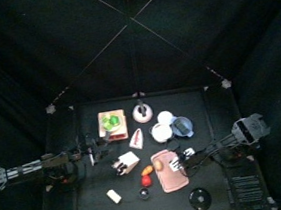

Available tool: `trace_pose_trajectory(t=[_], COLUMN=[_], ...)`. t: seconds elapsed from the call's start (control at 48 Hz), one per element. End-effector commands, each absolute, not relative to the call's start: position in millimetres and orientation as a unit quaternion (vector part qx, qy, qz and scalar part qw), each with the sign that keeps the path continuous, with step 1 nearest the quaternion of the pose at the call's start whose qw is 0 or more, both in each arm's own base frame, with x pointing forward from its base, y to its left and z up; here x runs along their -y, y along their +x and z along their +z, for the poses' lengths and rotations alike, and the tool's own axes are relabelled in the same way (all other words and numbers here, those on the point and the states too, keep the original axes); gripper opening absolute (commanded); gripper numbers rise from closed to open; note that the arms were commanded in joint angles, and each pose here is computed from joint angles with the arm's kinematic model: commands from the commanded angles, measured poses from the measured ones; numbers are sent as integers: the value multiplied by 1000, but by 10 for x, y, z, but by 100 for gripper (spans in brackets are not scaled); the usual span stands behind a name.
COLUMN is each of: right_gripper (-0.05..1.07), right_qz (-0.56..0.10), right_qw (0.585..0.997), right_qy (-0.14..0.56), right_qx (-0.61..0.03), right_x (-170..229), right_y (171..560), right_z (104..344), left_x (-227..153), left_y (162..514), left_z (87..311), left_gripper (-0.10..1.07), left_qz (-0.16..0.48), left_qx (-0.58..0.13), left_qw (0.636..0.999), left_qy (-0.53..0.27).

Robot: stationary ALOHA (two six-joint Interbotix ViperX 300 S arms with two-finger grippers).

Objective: Move plate to the right

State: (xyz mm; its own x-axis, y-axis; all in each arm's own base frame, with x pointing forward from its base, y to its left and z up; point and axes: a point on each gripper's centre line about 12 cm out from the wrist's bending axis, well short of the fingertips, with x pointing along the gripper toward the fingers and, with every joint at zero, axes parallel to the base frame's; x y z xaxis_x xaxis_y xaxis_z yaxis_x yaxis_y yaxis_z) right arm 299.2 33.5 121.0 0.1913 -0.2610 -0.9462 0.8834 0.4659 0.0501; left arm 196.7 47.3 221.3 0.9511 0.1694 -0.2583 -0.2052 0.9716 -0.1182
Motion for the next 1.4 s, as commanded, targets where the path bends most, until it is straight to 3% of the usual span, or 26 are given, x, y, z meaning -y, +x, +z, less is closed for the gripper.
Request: trace_pose_trajectory(t=[0.0, 0.25, 0.542, 1.0, 1.375], right_gripper=[103, 100, 76, 72, 55], right_qz=[-386, -383, -386, -400, -404], right_qw=[714, 712, 704, 685, 679], right_qy=[342, 340, 339, 344, 351], right_qx=[-474, -481, -490, -502, -502], right_x=[-329, -329, -334, -324, -310], right_y=[2999, 2959, 2941, 2842, 2823], right_z=[1256, 1158, 1070, 971, 965], left_x=[-480, -485, -488, -490, -487], left_y=[1984, 1980, 1977, 1972, 1973], left_z=[2255, 2249, 2244, 2232, 2232], left_gripper=[87, 87, 87, 87, 87], left_qz=[95, 97, 98, 99, 98], left_qx=[-118, -119, -119, -120, -121], left_qw=[986, 985, 985, 985, 985], left_qy=[-73, -74, -75, -76, -76])
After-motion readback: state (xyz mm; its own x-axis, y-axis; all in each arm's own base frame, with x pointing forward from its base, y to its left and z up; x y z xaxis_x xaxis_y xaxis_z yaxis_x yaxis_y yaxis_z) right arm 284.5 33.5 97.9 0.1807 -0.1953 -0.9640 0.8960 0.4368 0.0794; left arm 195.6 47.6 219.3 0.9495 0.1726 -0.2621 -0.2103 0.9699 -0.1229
